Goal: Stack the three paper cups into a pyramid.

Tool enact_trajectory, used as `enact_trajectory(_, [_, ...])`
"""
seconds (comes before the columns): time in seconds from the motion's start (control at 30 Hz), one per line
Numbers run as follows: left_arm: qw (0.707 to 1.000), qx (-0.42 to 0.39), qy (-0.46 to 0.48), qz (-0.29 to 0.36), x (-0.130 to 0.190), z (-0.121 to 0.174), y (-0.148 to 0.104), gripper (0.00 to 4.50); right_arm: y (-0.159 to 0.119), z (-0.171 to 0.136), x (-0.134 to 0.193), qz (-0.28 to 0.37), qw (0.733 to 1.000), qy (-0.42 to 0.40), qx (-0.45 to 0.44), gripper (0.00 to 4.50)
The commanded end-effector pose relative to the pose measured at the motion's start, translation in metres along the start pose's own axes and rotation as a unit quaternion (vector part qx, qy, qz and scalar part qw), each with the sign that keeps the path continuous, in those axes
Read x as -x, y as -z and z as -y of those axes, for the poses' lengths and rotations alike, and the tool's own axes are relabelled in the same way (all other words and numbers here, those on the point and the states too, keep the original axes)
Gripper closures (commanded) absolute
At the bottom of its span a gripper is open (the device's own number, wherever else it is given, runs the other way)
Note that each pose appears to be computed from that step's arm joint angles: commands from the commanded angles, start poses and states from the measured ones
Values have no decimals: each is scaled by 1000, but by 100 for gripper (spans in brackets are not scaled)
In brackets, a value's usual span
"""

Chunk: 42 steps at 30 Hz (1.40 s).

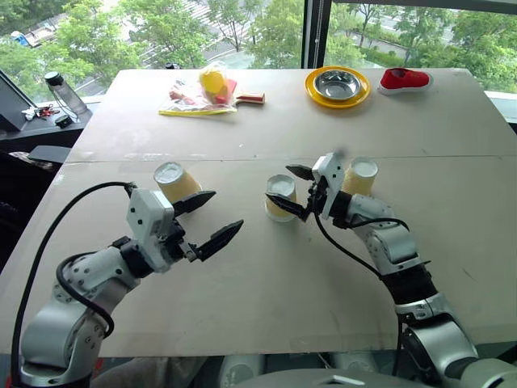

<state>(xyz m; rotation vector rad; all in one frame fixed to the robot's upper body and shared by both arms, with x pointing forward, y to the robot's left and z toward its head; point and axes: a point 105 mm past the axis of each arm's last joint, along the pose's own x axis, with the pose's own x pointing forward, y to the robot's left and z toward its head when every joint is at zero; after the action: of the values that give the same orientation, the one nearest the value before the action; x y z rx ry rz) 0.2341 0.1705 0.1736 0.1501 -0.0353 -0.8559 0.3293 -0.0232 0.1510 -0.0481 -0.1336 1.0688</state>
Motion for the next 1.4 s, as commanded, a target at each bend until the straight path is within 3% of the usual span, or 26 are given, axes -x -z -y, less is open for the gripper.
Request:
enact_trajectory(0.03, [998, -18, 50, 18, -10, 14, -18, 0, -34, 5, 31, 41, 997, 22, 58, 10])
enact_trajectory(0.23, [995, -16, 93, 38, -30, 23, -32, 0, -53, 35, 70, 40, 984, 145, 98, 10])
enact_trajectory(0.43, [992, -14, 119, 44, -44, 26, -36, 0, -36, 72, 99, -13, 964, 250, 91, 10])
enact_trajectory(0.9, [991, -31, 121, 42, -49, 20, -41, 0, -5, 81, 91, -8, 963, 271, -11, 10])
enact_trajectory(1.0, [991, -34, 119, 42, -49, 20, -42, 0, -5, 83, 91, -2, 963, 270, -12, 97])
enact_trajectory(1.07, [991, -35, 119, 43, -49, 20, -43, 0, -6, 82, 91, 0, 964, 266, -10, 198])
enact_trajectory(1.1, [991, -35, 120, 43, -49, 20, -43, 0, -7, 82, 90, 1, 965, 264, -9, 227])
enact_trajectory(1.27, [991, -36, 122, 43, -49, 20, -43, 0, -11, 79, 89, 5, 967, 253, 2, 237])
enact_trajectory(1.4, [994, -18, 102, 22, -35, 21, -25, 0, -13, 46, 72, 2, 985, 171, 5, 237])
